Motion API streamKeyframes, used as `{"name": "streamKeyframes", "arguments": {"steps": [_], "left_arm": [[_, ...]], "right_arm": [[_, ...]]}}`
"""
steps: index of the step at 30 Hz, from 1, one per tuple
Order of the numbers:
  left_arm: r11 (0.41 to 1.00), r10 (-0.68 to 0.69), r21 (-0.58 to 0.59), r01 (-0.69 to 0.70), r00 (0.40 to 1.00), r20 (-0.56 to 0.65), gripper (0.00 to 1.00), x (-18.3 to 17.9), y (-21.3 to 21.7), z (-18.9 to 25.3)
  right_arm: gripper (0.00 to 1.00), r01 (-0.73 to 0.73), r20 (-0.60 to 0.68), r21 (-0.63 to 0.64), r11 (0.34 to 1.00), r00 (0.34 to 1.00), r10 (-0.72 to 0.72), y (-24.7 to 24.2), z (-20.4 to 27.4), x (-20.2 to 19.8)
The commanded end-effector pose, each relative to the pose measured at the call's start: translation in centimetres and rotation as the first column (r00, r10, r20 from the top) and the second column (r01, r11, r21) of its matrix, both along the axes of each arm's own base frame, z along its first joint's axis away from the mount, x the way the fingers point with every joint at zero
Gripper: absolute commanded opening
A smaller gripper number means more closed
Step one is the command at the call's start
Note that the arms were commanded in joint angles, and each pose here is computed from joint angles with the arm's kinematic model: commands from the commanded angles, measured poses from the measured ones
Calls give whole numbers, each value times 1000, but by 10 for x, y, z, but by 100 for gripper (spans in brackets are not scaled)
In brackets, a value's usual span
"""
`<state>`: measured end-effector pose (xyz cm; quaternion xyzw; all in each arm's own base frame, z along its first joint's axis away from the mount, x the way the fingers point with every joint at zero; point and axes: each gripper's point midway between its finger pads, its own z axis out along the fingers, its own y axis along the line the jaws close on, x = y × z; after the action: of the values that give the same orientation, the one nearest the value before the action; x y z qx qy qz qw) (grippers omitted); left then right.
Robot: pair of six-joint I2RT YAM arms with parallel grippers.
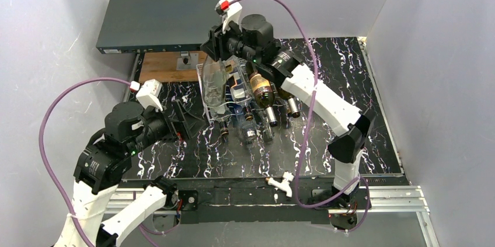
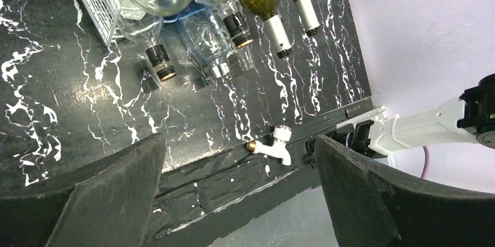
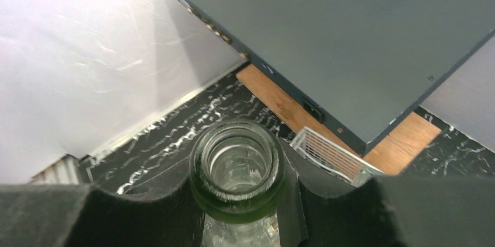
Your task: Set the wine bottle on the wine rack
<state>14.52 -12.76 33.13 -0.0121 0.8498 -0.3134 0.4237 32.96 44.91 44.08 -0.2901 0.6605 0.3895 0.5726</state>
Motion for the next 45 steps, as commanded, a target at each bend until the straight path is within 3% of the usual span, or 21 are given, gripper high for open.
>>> {"name": "streamKeyframes", "arguments": {"steps": [1, 22, 34, 39, 45], "left_arm": [[1000, 28, 11, -28, 1000, 13, 98, -10, 12, 4], [999, 31, 19, -32, 999, 17, 98, -16, 16, 9], [999, 42, 26, -42, 999, 14, 98, -18, 20, 8], [998, 51, 32, -51, 999, 15, 98, -19, 22, 5], [997, 66, 33, -66, 998, 8, 98, -19, 25, -1]], "right_arm": [[1, 89, 271, 243, 966, 950, -156, -26, 114, 10], [1, 125, 488, 177, 976, 850, -197, 21, 91, 41], [1, 104, 534, 208, 973, 821, -202, 41, 88, 46], [1, 31, 570, 172, 985, 812, -125, 53, 85, 28], [1, -86, 622, 25, 996, 782, 52, 57, 51, -10]]}}
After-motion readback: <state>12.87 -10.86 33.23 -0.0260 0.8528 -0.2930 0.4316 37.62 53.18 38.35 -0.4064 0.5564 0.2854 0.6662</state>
